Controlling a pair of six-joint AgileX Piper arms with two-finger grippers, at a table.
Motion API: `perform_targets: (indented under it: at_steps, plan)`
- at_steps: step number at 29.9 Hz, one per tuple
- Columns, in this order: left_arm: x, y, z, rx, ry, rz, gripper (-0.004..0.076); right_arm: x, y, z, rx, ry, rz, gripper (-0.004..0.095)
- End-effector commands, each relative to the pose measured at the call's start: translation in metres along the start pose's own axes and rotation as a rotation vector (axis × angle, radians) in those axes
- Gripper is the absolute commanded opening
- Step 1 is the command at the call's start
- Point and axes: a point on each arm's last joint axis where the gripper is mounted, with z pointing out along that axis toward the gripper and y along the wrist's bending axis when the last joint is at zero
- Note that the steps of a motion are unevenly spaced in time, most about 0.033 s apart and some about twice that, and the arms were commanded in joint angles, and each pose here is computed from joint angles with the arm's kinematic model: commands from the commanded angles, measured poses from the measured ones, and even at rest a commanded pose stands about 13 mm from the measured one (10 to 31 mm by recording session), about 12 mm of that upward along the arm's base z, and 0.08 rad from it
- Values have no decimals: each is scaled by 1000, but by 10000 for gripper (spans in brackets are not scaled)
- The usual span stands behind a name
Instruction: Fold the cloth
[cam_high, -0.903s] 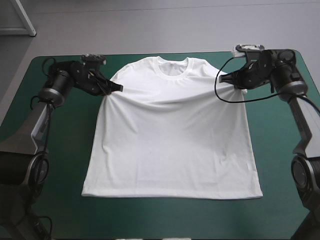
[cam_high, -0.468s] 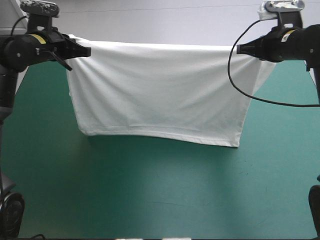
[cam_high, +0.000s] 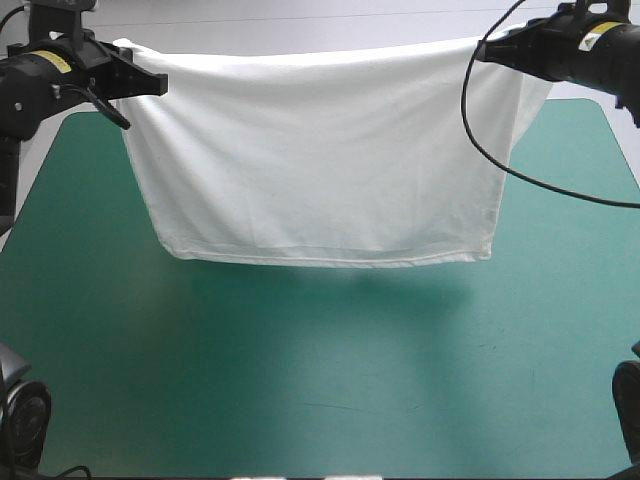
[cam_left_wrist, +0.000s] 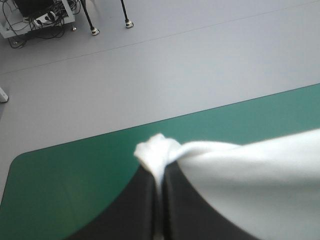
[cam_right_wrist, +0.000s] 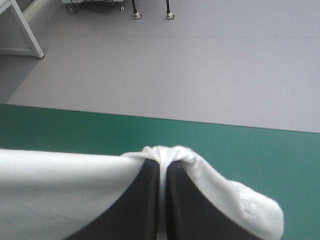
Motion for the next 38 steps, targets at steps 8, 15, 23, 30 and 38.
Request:
perform_targets:
  at_steps: [8, 15, 23, 30, 38]
  plan:
    - [-35, 10, 38, -80, -219, 44, -9, -23, -7, 44, -19, -300, 21, -1]
    - [-28, 5, 54, -19, -118, 17, -9, -11, -8, 56, -17, -192, 20, -1]
    - [48, -9, 126, 91, 396, 2, -9, 63, -18, 134, -24, 369, 41, -1]
    - [121, -22, 149, 157, 684, -29, -9, 107, -19, 152, -58, 571, 83, -1]
    - [182, -33, 103, 156, 821, -83, -9, 179, -20, 113, -53, 782, 64, -1]
